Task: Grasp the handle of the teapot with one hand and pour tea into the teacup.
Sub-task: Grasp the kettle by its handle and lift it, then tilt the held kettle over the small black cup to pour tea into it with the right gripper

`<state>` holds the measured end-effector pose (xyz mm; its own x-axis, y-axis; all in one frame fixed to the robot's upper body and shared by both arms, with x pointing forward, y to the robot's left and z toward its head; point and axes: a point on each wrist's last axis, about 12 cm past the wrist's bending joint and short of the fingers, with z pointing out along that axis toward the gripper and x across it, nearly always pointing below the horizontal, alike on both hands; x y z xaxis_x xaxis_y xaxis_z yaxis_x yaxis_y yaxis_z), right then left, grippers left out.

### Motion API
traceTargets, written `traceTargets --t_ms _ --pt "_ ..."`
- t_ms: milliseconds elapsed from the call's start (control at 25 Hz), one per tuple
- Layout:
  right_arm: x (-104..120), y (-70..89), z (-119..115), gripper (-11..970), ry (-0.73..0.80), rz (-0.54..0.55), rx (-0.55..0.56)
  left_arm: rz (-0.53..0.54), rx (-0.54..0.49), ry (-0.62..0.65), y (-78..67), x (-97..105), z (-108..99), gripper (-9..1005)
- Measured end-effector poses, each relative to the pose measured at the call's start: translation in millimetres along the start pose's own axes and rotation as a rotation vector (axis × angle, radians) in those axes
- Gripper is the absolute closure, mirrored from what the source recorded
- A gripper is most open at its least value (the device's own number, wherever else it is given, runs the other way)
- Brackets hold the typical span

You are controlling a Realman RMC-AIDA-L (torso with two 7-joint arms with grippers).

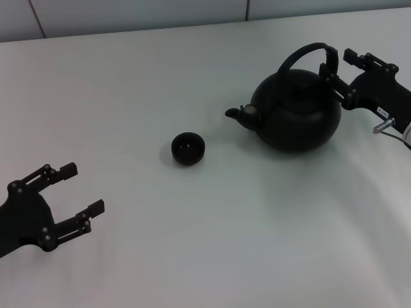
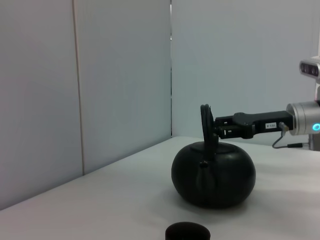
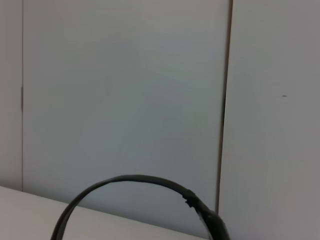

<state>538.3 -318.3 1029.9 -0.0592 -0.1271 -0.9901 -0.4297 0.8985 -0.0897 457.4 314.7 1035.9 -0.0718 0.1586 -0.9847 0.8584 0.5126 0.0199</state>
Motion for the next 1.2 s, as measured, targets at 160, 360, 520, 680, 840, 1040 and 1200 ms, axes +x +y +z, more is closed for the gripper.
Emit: traceTargets --t_ms 160,360,520,680,840,1040,1200 --pt "0.1 0.2 0.3 508 0.001 0.010 0.000 0.000 0.001 -0.004 0.2 -0.5 1.2 195" --pt "-1.3 1.9 4.5 593 0.002 0.023 -0.011 -0.001 0.003 -0.007 0.1 -0.8 2.4 196" --pt "-2.3 3.5 10.6 676 0.018 0.032 -0.024 -0.001 0.005 -0.009 0.1 -1.2 2.7 196" --pt "-2.9 4.0 11.9 759 0.017 0.032 -0.025 -0.002 0.005 -0.009 0.2 -1.3 2.7 196" --pt "-5.1 2.6 12.8 832 -0.002 0.045 -0.007 -0.006 0.006 -0.011 -0.5 -0.9 3.2 196" --pt "-15.5 -0.2 21.9 878 -0.048 0.078 0.005 -0.012 0.006 -0.018 -1.4 -0.6 4.4 196" --pt "-31.3 -5.1 38.9 878 -0.067 0.099 -0.016 -0.022 0.010 -0.024 -3.2 0.5 6.6 196"
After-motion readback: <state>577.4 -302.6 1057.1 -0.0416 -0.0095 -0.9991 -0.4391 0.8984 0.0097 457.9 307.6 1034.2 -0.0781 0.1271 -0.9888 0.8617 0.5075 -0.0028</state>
